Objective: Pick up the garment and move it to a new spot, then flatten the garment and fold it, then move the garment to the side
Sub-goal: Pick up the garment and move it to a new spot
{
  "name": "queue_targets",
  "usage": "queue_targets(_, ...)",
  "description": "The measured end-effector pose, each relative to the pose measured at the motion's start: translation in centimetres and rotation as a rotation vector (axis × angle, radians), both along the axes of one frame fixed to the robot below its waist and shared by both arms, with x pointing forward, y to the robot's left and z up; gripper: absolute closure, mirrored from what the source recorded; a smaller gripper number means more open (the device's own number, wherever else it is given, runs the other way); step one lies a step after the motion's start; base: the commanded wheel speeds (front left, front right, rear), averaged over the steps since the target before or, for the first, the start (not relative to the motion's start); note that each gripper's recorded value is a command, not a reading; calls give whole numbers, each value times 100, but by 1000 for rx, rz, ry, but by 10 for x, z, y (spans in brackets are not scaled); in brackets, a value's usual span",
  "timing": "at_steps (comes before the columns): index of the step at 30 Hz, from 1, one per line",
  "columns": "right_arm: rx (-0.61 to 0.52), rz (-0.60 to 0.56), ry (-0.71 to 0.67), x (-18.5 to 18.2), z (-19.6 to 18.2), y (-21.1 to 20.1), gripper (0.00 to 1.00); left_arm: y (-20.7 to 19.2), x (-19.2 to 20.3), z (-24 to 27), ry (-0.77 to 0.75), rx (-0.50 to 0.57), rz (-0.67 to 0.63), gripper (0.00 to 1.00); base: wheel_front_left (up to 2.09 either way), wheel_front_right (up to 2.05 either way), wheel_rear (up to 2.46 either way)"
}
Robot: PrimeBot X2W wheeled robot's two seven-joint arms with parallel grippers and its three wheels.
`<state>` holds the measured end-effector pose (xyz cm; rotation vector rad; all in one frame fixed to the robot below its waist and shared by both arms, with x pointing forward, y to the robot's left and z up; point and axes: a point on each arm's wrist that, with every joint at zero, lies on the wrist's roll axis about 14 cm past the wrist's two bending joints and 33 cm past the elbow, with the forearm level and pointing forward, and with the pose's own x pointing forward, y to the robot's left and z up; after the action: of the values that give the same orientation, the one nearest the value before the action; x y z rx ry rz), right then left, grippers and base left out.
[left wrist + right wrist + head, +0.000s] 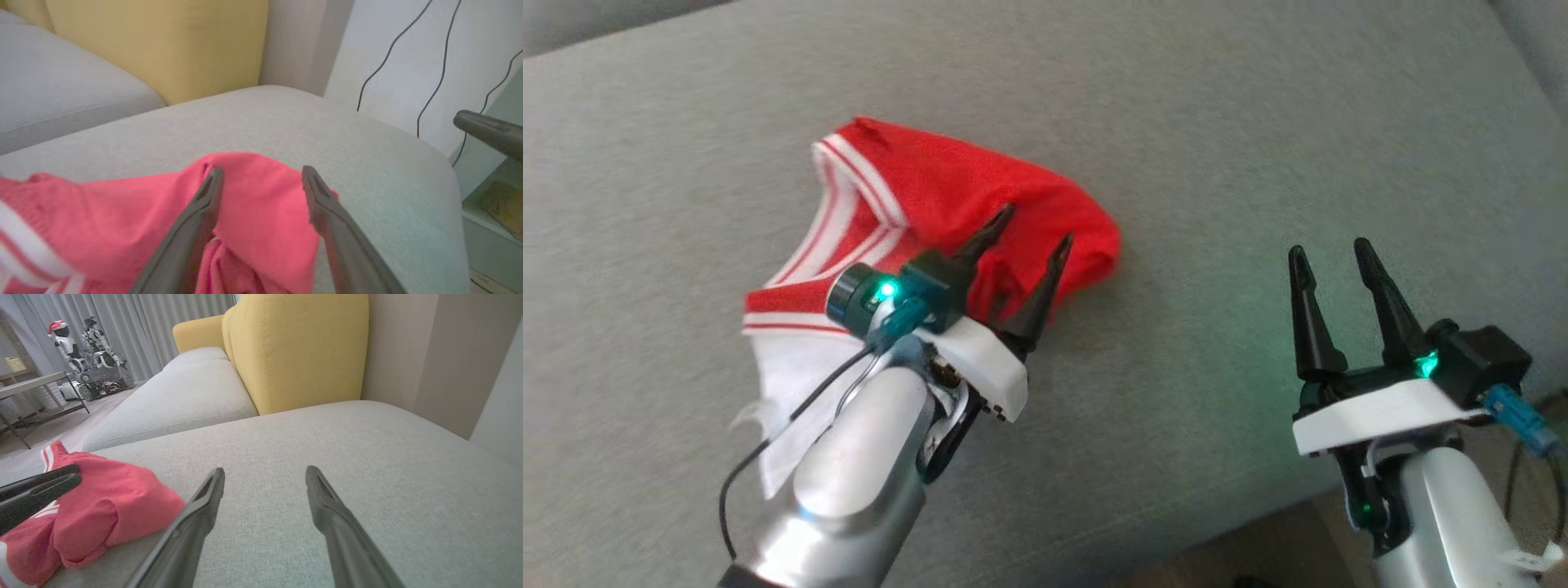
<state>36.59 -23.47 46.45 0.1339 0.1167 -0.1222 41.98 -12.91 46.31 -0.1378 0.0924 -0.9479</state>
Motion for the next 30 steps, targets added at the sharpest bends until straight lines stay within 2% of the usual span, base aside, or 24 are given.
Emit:
queue_targets(5, -16, 66, -16, 11, 10, 18, 0, 51, 9, 15, -28, -17, 188, 0, 0, 0, 0)
queue_targets(13, -27, 168, -44, 19, 25, 50, 0, 164, 22, 42, -92, -21, 562, 0, 0, 0, 0)
queue_targets(17, -31, 212, -46, 17, 29, 65, 0, 221, 12, 46, -105, -4, 724, 0, 0, 0, 0)
queue_targets(22, -43, 253, -79, 18, 43, 78, 0, 260, -17, 36, -87, 37, 815, 0, 0, 0, 0)
queue_targets(30, -39, 269, -49, 1, 37, 83, 0, 271, -40, 37, -86, 32, 845, 0, 0, 0, 0)
